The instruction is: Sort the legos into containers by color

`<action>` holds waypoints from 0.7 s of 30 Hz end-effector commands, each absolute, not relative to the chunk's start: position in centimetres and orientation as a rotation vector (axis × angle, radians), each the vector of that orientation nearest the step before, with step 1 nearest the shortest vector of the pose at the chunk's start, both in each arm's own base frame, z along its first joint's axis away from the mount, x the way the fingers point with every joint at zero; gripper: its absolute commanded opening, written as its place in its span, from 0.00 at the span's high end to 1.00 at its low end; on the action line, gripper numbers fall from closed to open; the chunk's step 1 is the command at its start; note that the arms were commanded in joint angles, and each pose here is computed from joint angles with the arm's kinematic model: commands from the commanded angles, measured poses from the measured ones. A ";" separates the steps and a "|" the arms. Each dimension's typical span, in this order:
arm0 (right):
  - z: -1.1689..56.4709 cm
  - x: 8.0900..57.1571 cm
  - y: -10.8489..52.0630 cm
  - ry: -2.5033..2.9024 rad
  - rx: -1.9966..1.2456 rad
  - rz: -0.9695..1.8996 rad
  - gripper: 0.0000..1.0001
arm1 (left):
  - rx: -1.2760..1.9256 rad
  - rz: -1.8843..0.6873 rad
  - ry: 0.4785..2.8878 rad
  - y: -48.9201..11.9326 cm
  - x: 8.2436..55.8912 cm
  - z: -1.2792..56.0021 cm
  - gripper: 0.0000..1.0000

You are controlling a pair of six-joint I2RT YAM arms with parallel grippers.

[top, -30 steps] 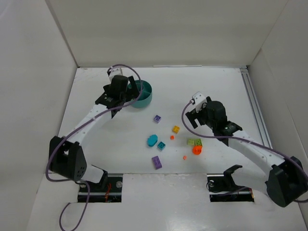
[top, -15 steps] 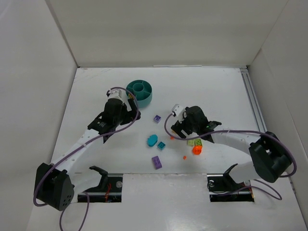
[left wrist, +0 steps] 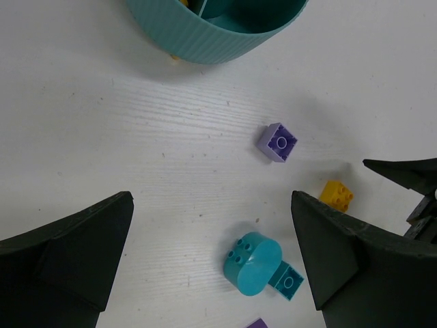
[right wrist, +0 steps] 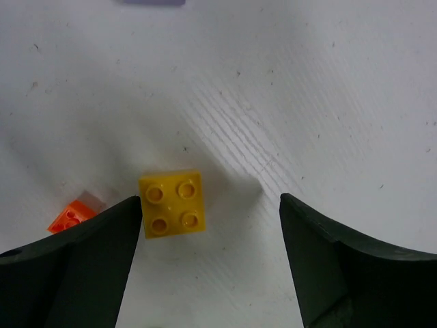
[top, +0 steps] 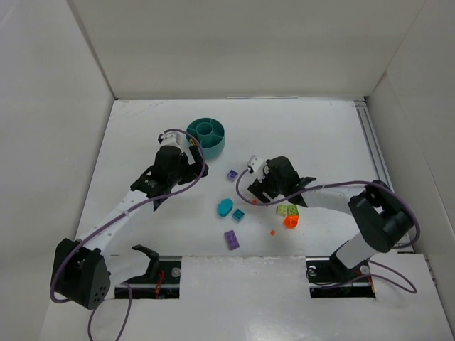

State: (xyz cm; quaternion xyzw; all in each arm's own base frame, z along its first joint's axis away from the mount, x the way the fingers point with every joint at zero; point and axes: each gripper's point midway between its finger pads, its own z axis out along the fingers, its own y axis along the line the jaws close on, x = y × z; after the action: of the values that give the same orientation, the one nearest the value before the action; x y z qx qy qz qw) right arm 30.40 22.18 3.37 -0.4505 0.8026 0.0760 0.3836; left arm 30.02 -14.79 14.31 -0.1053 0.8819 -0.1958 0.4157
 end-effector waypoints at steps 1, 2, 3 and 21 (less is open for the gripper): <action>4.5 31.9 23.7 1.980 -1.139 0.207 0.14 | -0.252 -0.513 2.183 -15.2 30.3 15.0 0.00; 4.0 31.8 23.7 1.991 -1.144 0.206 0.15 | -0.251 -0.517 2.174 -15.2 30.3 15.3 0.00; 4.1 32.0 23.8 1.983 -1.140 0.207 0.17 | -0.251 -0.517 2.174 -15.2 30.3 15.3 0.00; 3.5 30.2 23.6 1.989 -1.148 0.297 0.61 | -0.199 -0.596 2.168 -16.3 30.0 16.2 0.00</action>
State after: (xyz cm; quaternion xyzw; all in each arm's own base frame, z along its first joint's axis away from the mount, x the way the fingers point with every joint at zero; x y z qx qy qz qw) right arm 30.35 23.20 2.92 -0.4536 0.7950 0.1010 0.3899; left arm 29.74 -15.38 14.37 -0.0963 0.8829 -0.2105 0.4085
